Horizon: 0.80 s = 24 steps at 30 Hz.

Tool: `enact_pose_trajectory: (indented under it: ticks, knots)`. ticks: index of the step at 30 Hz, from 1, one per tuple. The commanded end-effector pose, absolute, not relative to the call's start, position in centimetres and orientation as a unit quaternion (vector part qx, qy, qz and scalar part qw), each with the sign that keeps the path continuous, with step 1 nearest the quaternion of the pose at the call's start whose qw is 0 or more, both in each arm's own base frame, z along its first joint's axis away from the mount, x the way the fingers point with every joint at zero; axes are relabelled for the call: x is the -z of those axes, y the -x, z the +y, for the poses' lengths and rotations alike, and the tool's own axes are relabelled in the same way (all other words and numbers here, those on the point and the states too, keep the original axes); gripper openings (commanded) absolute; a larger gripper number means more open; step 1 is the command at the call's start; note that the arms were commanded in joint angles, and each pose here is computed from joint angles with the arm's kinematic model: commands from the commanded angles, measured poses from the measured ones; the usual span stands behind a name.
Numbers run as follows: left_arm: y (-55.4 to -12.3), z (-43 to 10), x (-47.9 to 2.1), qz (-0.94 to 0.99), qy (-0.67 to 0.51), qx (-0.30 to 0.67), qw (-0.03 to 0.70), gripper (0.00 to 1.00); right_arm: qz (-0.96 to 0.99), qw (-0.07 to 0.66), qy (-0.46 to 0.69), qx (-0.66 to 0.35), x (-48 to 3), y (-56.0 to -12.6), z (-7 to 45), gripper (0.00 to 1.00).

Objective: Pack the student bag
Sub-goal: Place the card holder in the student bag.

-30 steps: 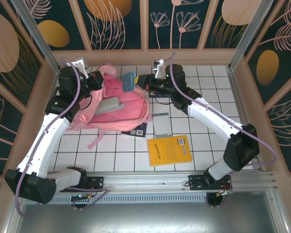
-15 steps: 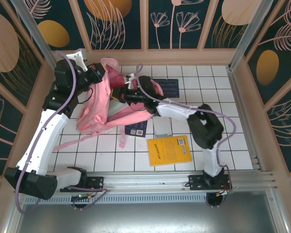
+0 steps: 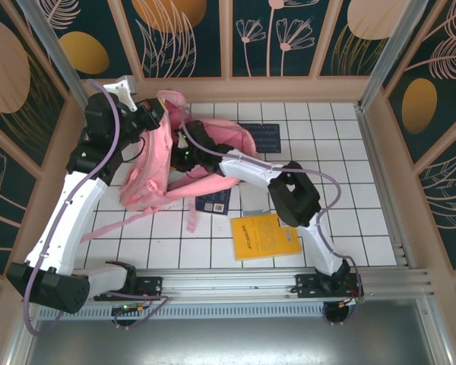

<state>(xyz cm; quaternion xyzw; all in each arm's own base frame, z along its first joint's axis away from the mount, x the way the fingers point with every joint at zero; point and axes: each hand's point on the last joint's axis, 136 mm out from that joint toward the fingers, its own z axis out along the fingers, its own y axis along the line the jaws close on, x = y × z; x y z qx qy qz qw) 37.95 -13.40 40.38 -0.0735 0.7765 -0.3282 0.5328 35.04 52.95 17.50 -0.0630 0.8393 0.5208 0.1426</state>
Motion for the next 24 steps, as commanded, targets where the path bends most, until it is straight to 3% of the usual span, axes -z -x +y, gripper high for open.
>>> enact_pose_trajectory:
  ticks: [1, 8, 11, 18, 24]
  knots:
    - [-36.1, -12.2, -48.2, 0.691, 0.050, 0.333, 0.640, 0.00, 0.815, 0.222, 0.083, -0.529, -24.1, -35.8, 50.0, 0.63]
    - [-36.6, -11.0, -45.4, 0.710, 0.077, 0.296, 0.635, 0.00, 0.813, 0.267, 0.102, -0.507, -26.2, -35.5, 46.3, 0.68]
    - [-36.9, -10.5, -44.2, 0.721, 0.086, 0.278, 0.629, 0.00, 0.810, 0.287, 0.101, -0.502, -27.0, -35.4, 44.5, 0.80]
    - [-37.4, -7.4, -40.8, 0.748, 0.139, 0.192, 0.620, 0.00, 0.814, 0.400, 0.095, -0.410, -30.6, -34.8, 37.5, 0.77]
    - [-38.4, -5.0, -37.0, 0.762, 0.220, 0.158, 0.588, 0.00, 0.877, 0.407, 0.051, -0.249, -26.6, -34.8, 30.1, 0.76]
